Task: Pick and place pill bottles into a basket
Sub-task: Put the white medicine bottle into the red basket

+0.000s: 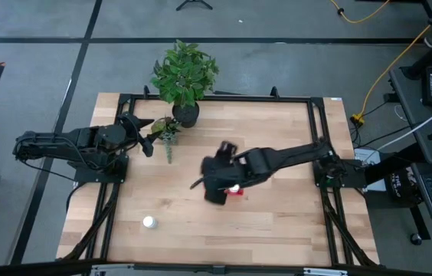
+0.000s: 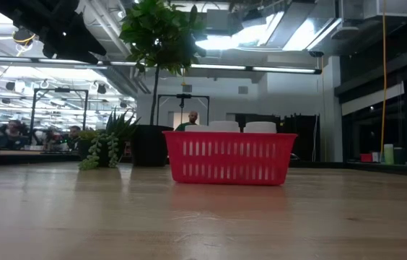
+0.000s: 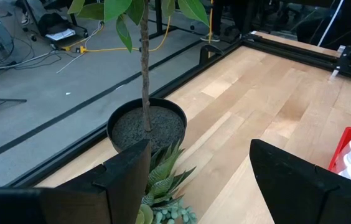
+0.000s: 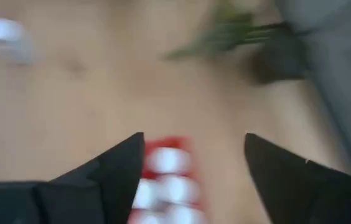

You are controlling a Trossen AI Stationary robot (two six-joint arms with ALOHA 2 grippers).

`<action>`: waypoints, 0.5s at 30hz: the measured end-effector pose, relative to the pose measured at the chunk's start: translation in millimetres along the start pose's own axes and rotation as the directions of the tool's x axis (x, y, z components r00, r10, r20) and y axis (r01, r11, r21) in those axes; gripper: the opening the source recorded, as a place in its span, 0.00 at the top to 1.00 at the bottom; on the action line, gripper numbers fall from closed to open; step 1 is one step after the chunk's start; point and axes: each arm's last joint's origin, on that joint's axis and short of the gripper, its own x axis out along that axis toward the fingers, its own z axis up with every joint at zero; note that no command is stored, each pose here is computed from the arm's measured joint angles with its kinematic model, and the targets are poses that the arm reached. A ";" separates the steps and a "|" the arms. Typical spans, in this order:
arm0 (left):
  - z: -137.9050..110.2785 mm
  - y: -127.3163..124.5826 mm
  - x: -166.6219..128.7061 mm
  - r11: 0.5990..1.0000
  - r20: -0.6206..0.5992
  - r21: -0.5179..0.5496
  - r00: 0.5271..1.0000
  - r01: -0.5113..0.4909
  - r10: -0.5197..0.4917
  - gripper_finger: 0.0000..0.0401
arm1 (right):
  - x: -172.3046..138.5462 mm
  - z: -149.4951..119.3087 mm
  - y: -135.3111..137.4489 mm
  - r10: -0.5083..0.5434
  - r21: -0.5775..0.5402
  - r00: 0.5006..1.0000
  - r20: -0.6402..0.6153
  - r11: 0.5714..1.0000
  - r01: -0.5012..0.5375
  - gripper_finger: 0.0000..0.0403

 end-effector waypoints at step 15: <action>0.6 -0.2 0.1 1.000 0.005 -0.031 1.000 0.002 -0.002 0.33 | -143.2 -25.4 -152.8 -0.218 0.101 0.969 0.115 0.973 0.207 0.34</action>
